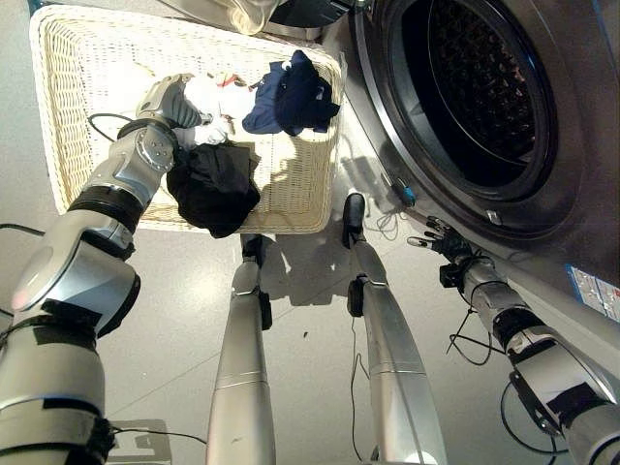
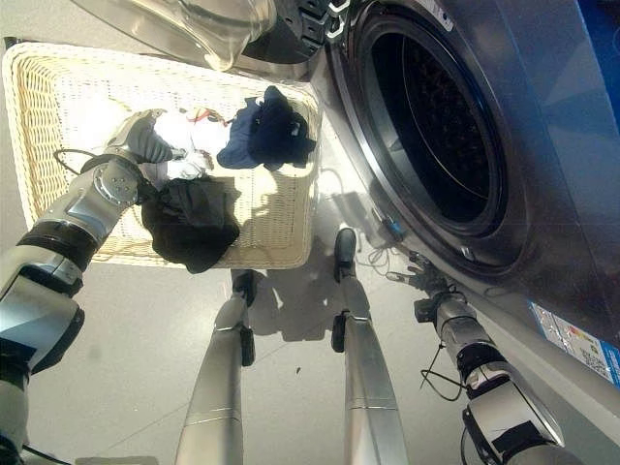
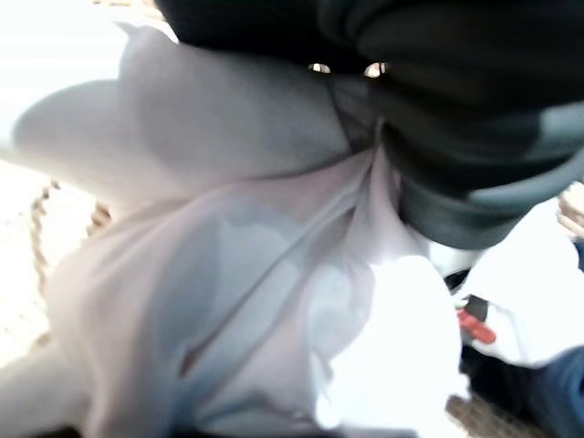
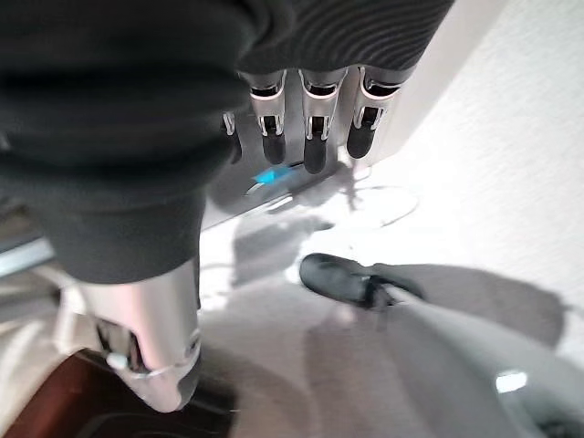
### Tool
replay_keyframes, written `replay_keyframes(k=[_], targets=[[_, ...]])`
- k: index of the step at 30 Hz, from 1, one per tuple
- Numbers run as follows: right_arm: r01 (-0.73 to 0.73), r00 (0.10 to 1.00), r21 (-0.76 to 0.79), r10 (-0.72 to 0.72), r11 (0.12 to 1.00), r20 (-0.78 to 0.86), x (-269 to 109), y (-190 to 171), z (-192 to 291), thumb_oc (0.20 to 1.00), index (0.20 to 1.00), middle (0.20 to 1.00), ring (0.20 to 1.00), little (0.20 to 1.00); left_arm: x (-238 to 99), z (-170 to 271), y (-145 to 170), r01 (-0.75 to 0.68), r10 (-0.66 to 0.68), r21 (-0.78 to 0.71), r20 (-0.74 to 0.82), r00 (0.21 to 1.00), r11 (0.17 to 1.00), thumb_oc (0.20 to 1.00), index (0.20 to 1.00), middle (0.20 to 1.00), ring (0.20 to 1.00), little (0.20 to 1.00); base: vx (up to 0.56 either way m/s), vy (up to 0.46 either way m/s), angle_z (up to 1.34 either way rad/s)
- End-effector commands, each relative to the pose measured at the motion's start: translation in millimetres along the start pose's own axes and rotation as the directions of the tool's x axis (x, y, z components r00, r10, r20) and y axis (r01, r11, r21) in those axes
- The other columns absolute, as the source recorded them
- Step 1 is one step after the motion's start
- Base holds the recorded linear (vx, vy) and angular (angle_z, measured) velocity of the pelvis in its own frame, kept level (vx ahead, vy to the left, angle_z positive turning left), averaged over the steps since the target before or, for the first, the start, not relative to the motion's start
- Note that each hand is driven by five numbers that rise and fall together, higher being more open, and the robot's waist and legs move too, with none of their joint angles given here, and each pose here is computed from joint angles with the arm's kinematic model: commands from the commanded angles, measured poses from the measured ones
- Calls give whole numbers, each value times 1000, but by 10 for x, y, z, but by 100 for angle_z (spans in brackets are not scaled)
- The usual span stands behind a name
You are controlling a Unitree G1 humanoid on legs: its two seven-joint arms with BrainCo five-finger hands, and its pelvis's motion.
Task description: Put the clothes into the washing machine.
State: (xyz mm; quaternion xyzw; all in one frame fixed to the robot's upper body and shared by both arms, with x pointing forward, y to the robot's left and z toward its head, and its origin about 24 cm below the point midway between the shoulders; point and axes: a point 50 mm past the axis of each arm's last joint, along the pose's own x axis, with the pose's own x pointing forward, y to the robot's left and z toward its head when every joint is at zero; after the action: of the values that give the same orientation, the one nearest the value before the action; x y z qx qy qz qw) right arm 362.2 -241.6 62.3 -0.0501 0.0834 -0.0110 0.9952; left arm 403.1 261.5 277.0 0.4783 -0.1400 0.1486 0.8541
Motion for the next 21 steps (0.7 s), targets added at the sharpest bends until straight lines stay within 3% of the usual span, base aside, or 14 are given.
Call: replay_keyframes(k=[1,3,4,6,17,21], targets=[[19,990,84,-31,996,140,-84,-115,125,1000,1000,1000,1000,1000,-155,-158,-219,-117,112,-263,-35,993,958,200,200,200,200,200,0,0,0],[12,988,100,-27,995,153,-87,-86,142,1000,1000,1000,1000,1000,-164,-155,-199,-146,142,-291,-33,989,946,200,200,200,200,200,0,0,0],[-47,969,191,-2,980,248,-120,79,266,1000,1000,1000,1000,1000,-250,-135,-138,-282,304,-445,-24,952,850,200,200,200,200,200,-17,-33,1],[-153,934,274,48,950,355,-180,280,426,1000,1000,1000,1000,1000,-364,-48,-134,-345,424,-553,18,905,758,200,200,200,200,200,-22,-36,1],[-449,791,306,215,839,572,-462,866,947,1000,1000,1000,1000,1000,-749,517,-290,-313,636,-714,236,734,626,200,200,200,200,200,-3,-2,1],[-510,744,275,258,815,616,-545,971,1085,1000,1000,1000,1000,1000,-858,708,-289,-243,644,-726,343,684,644,200,200,200,200,200,0,0,0]])
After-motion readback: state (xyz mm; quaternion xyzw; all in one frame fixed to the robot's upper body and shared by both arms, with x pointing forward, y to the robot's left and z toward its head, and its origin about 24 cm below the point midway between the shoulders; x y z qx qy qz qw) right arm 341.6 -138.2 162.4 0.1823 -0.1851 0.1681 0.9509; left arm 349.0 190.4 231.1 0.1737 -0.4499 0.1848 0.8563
